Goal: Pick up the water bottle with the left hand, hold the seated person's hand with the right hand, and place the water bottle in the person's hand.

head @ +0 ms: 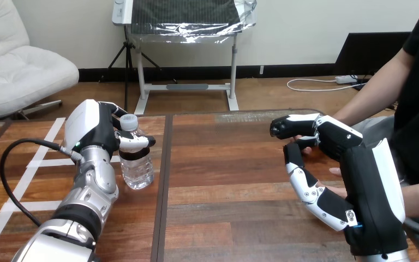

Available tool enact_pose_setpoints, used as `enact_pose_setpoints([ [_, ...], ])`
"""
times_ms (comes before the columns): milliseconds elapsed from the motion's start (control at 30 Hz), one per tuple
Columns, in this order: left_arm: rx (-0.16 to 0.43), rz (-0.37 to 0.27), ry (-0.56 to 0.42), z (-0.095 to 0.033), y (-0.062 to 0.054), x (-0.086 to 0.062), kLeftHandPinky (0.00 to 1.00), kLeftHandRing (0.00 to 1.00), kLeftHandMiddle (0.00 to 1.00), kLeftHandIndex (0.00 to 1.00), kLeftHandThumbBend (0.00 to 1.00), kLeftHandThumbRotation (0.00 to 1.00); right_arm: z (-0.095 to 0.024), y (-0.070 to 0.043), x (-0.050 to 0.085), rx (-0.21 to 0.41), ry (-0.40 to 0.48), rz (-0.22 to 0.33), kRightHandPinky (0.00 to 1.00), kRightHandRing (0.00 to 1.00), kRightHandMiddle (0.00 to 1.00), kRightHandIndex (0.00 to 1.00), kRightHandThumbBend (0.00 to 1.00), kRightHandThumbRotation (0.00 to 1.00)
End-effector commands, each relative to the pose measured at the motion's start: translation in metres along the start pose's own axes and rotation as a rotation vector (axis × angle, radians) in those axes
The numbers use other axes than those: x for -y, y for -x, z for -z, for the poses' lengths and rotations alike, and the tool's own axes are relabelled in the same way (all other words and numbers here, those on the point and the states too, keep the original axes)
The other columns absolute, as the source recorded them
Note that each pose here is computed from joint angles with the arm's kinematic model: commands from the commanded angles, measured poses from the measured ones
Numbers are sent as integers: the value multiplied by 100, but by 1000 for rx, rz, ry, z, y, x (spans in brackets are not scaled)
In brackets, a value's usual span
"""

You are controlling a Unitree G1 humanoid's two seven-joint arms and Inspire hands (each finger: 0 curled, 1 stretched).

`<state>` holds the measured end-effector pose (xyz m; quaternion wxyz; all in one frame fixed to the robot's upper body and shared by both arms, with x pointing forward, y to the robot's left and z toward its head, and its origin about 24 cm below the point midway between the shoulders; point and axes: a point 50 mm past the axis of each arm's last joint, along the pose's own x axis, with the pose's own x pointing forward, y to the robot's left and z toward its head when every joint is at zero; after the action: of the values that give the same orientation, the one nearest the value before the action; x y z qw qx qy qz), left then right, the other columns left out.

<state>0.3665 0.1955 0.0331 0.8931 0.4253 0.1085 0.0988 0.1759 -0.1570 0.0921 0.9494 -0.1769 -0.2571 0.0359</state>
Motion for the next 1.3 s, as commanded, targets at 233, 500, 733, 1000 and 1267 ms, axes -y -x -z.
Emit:
enact_pose_setpoints([
  [233,55,-32,-51,-7,-4,-8,38,42,46,50,71,0,-7,-10,2,68,15,-19,53,65,67,58,19,0],
  [500,57,-46,-36,-5,-2,-7,38,42,46,50,73,0,-7,-11,2,68,12,-26,53,65,67,58,19,0],
  [733,61,-47,-30,-2,-1,-7,37,41,45,50,73,0,-7,-11,2,63,15,-27,53,65,67,58,19,0],
  [1000,58,-43,-17,2,0,-6,37,42,45,50,73,0,-7,-12,2,68,13,-29,53,65,66,58,20,0],
  [1267,46,-31,-2,5,1,-6,41,44,47,50,72,0,-7,-12,2,72,13,-29,53,65,66,58,19,0],
])
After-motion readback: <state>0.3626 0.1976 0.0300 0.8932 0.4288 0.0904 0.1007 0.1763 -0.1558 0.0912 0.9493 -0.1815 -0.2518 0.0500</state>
